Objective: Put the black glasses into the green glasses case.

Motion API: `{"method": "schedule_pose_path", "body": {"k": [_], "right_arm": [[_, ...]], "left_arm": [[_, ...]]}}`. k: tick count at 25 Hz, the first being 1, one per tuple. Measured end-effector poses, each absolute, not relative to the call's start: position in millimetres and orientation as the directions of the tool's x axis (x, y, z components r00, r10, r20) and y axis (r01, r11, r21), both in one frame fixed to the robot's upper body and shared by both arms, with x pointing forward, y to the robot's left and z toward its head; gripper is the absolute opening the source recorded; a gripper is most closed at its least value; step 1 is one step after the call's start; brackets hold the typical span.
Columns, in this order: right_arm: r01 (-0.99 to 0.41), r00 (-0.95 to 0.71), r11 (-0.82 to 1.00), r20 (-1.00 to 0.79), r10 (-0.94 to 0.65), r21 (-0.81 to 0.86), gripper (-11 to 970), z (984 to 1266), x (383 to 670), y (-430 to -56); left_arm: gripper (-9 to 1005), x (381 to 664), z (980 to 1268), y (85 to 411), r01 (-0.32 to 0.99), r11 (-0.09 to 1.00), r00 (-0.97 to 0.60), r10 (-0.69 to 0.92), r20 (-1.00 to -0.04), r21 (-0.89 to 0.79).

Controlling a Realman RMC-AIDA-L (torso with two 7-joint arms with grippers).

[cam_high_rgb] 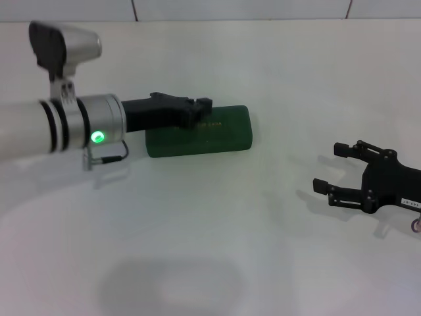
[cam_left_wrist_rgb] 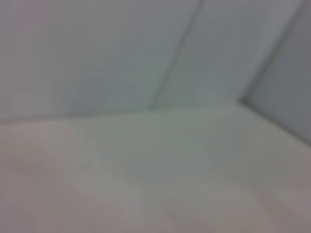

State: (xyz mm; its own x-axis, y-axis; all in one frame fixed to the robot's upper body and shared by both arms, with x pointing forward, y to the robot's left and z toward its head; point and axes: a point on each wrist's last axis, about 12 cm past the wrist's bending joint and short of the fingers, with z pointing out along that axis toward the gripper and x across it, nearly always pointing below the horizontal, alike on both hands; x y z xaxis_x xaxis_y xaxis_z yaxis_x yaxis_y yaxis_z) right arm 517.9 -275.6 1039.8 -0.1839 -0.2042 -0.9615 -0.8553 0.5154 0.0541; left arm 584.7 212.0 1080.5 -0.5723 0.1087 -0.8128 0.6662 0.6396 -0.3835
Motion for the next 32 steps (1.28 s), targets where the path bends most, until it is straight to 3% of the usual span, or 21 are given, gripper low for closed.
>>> {"method": "schedule_pose_path", "body": {"k": [4,8,13,26,32], "right_arm": [[-0.854,-0.193,0.517,-0.96,-0.2,0.064,878,1040,518,-277],[-0.854,-0.193,0.516,-0.96,-0.201,0.063,878,1041,518,-277],[-0.853,-0.191,0.518,-0.96,-0.204,0.059,878,1041,519,-278],[-0.869,-0.166,0.491,-0.968,-0.19,0.052,878,1048,518,-281],[-0.899,-0.135,0.436,-0.977,-0.165,0.051,878,1055,513,-282]], "left_arm": [[14,592,1097,222,0.692,0.611,-0.623,0.238,-0.745,-0.383],[14,596,1106,234,0.715,0.645,-0.622,0.41,-0.667,-0.27],[16,583,1113,241,0.785,0.606,-0.517,0.525,-0.676,-0.129],[144,549,1109,265,0.797,0.588,-0.41,0.361,-0.838,-0.136],[389,513,1097,291,0.838,0.543,-0.234,0.268,-0.935,-0.054]]}}
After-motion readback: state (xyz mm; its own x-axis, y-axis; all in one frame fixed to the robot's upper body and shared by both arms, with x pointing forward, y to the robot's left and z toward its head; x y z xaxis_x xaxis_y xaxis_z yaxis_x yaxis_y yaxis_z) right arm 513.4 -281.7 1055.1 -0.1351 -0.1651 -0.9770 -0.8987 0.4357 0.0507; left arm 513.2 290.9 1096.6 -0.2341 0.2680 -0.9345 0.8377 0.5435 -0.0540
